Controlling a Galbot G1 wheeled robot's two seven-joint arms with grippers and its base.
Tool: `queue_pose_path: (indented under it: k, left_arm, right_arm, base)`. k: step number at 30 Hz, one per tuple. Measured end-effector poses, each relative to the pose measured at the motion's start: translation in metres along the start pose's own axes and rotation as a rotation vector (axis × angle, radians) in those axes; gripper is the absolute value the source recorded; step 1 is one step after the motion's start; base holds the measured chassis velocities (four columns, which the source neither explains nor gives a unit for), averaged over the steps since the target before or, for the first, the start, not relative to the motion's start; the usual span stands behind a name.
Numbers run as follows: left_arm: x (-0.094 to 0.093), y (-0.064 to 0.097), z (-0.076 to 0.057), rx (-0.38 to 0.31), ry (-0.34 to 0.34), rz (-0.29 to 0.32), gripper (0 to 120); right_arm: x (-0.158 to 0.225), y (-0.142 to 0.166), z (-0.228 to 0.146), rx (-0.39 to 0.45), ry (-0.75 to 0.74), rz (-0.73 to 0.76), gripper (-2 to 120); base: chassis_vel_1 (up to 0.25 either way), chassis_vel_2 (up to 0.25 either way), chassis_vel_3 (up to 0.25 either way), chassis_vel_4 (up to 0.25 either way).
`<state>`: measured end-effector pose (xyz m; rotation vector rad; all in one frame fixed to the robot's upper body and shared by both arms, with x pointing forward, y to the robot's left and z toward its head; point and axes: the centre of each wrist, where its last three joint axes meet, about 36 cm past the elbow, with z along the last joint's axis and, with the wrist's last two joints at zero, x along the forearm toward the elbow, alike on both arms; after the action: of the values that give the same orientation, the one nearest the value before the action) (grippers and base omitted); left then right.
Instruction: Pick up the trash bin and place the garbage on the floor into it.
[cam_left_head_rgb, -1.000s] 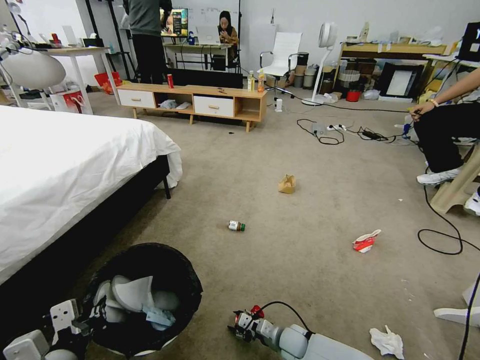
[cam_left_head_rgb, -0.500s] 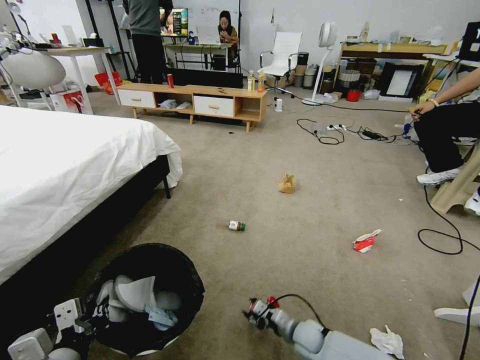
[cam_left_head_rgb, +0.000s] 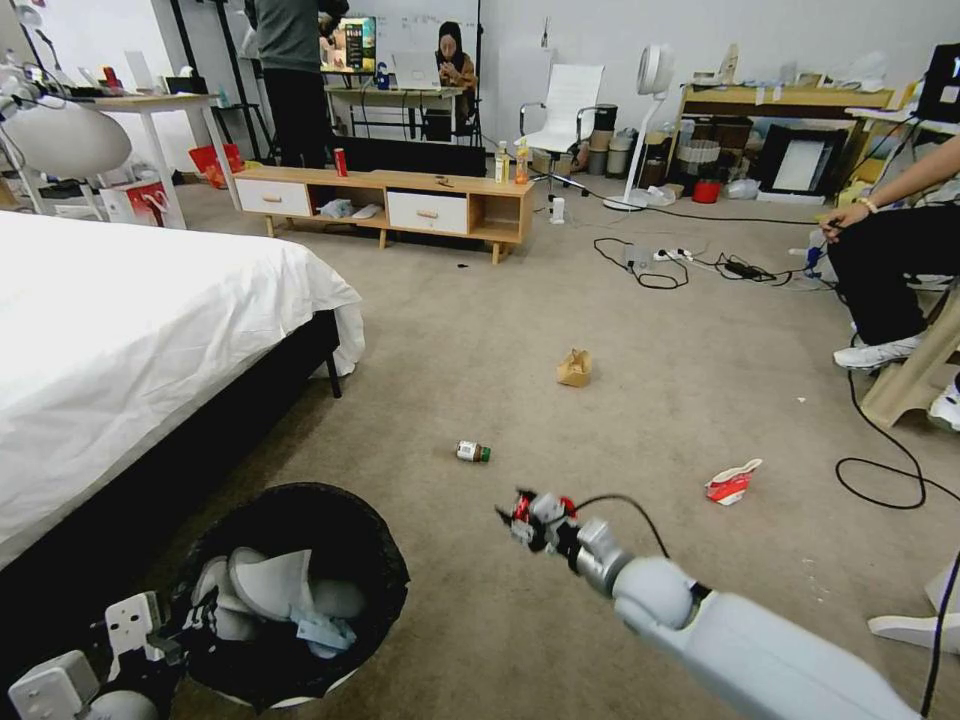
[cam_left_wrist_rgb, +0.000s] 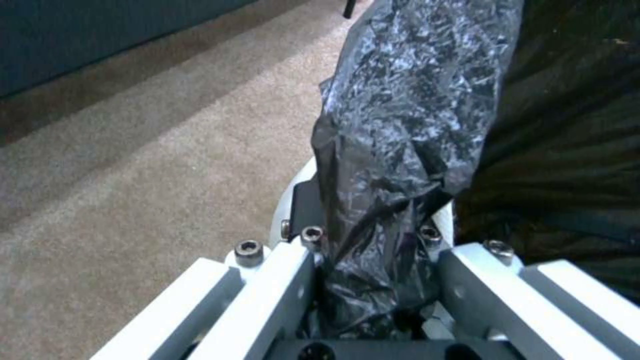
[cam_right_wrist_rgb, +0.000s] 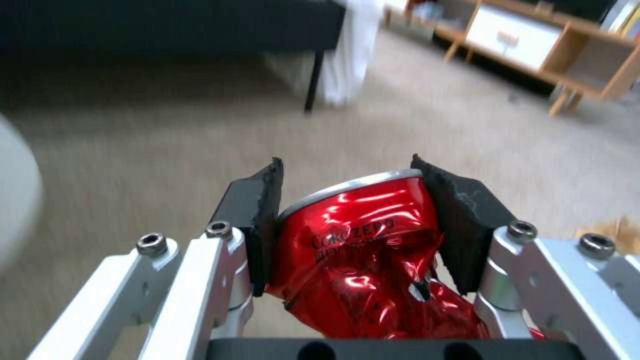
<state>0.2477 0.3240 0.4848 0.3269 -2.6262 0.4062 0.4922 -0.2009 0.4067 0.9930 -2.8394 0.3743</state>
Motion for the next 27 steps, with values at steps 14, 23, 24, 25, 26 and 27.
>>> queue_pose_path:
  k: [14, 23, 24, 25, 26, 27]
  left_arm:
    - [0.002, -0.005, -0.003, -0.013, -0.001, 0.025, 7]
    - [0.003, -0.008, -0.004, -0.020, 0.000, 0.041, 7]
    - [0.003, -0.008, -0.004, -0.021, 0.000, 0.042, 7]
    - [0.003, -0.008, -0.004, -0.021, -0.001, 0.042, 7]
    - [0.003, -0.008, -0.004, -0.021, -0.001, 0.042, 7]
    - [0.003, -0.008, -0.005, -0.021, -0.002, 0.045, 7]
  right_arm:
    - [0.028, 0.047, -0.189, -0.262, -0.419, -0.193, 47]
    - [0.023, 0.082, -0.222, -0.312, -0.488, -0.361, 47]
    - [0.019, 0.088, -0.222, -0.313, -0.476, -0.386, 47]
    - [0.017, 0.092, -0.220, -0.315, -0.466, -0.401, 47]
    - [0.017, 0.092, -0.220, -0.315, -0.466, -0.401, 47]
    - [0.013, 0.102, -0.217, -0.322, -0.441, -0.429, 47]
  base:
    - [0.000, 0.000, 0.000, 0.000]
    - [0.000, 0.000, 0.000, 0.000]
    - [0.000, 0.000, 0.000, 0.000]
    - [0.000, 0.000, 0.000, 0.000]
    - [0.000, 0.000, 0.000, 0.000]
    - [0.000, 0.000, 0.000, 0.000]
